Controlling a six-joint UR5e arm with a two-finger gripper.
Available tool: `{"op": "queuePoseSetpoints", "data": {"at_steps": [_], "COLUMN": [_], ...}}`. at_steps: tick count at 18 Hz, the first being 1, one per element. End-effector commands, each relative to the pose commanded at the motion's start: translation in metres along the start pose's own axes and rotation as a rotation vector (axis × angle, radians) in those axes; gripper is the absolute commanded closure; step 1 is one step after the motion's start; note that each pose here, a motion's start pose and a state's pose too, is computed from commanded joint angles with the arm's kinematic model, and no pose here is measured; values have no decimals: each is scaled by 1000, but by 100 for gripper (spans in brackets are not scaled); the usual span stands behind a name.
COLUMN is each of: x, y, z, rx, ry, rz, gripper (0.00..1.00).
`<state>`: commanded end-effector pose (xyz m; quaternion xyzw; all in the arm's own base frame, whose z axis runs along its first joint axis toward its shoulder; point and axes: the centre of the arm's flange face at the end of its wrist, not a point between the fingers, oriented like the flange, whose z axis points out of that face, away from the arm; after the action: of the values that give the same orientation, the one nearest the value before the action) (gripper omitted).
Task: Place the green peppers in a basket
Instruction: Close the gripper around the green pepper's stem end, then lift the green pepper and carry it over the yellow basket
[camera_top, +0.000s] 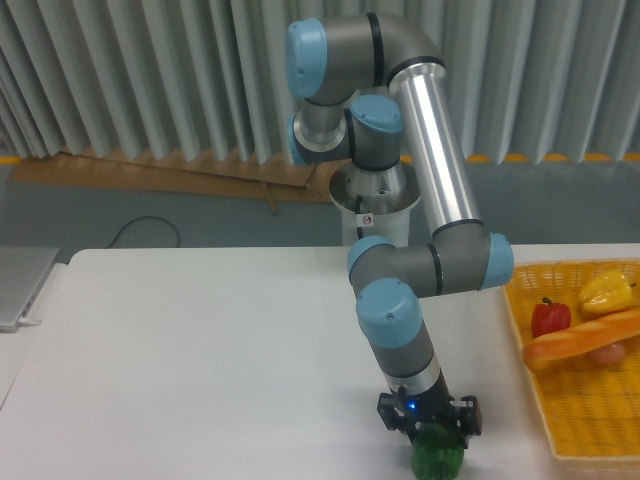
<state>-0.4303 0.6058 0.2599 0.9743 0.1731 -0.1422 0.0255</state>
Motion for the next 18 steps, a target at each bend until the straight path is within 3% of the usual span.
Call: {"op": "queuePoseSetpoints", "data": {"at_steps": [13,18], "x": [-20,-59], "y": [11,38], "z": [-32,-52], "rx": [41,59], "ry": [3,11], "rz": [-12,-27], "gripper": [43,43]}}
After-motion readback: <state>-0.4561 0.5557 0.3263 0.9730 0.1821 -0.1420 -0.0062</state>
